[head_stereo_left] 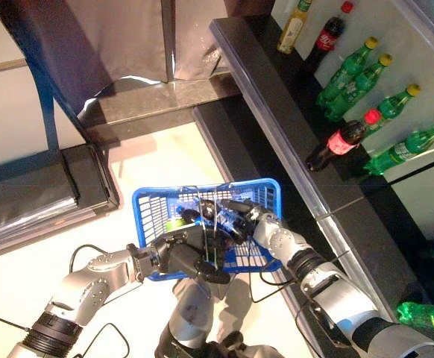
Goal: Pick up the drink and place into the basket.
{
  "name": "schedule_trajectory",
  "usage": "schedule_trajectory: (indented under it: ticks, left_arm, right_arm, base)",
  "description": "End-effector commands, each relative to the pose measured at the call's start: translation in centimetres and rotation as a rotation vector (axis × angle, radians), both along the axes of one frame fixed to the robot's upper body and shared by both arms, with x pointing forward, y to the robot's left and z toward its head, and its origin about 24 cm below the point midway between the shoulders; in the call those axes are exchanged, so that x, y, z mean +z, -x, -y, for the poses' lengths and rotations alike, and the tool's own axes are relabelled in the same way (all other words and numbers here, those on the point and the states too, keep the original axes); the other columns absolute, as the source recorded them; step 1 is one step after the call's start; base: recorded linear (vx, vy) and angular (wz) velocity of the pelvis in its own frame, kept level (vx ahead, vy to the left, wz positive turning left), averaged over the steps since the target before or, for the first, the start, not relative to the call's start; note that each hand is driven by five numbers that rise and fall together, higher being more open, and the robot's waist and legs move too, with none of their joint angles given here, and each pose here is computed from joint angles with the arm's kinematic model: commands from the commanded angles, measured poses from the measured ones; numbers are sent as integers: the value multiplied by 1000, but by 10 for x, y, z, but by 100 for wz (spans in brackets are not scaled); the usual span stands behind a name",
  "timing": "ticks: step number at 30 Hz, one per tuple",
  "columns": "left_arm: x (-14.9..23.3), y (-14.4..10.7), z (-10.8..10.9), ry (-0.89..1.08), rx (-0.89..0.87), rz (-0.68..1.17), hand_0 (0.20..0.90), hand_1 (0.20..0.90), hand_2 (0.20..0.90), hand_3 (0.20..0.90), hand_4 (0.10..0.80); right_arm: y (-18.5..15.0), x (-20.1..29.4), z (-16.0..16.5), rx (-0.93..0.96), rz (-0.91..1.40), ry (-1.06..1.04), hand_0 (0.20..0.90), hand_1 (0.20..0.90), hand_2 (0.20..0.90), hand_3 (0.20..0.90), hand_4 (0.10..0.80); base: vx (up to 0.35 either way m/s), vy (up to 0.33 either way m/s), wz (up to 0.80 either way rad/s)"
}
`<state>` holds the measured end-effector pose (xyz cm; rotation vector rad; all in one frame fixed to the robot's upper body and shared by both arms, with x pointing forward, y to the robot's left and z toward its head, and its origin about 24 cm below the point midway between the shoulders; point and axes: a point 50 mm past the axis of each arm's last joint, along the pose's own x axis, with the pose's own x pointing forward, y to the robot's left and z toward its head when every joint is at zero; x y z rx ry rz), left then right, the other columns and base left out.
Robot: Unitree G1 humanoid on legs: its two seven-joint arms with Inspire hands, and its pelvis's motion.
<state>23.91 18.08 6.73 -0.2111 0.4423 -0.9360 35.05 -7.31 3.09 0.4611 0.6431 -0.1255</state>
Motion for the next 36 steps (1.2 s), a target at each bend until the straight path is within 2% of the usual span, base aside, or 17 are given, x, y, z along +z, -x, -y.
schedule_trajectory:
  ticks: [1, 15, 20, 30, 36]
  left_arm:
    - [67, 50, 67, 555, -538, 234, 300, 300, 300, 200, 100]
    - [63, 53, 49, 547, -449, 243, 300, 300, 300, 200, 100]
    - [56, 52, 40, 527, -320, 253, 300, 300, 300, 200, 100]
    - [24, 41, 13, 455, 76, 234, 300, 300, 300, 200, 100]
    - [9, 38, 3, 401, 220, 231, 300, 300, 300, 200, 100]
  right_arm:
    - [-9, 31, 3, -18, 167, 42, 900, 900, 900, 900, 800]
    - [17, 27, 17, 118, 246, 156, 900, 900, 900, 900, 800]
    - [47, 3, 17, 228, 236, 157, 900, 900, 900, 900, 800]
    - [112, -16, 25, 419, 249, 41, 900, 900, 900, 900, 800]
    - [129, -12, 23, 518, 290, 9, 900, 900, 900, 900, 800]
  base:
    - [0, 0, 0]
    - [0, 0, 0]
    - [-19, -14, -6]
    - [-63, -31, -10]
    - [-72, -11, -17]
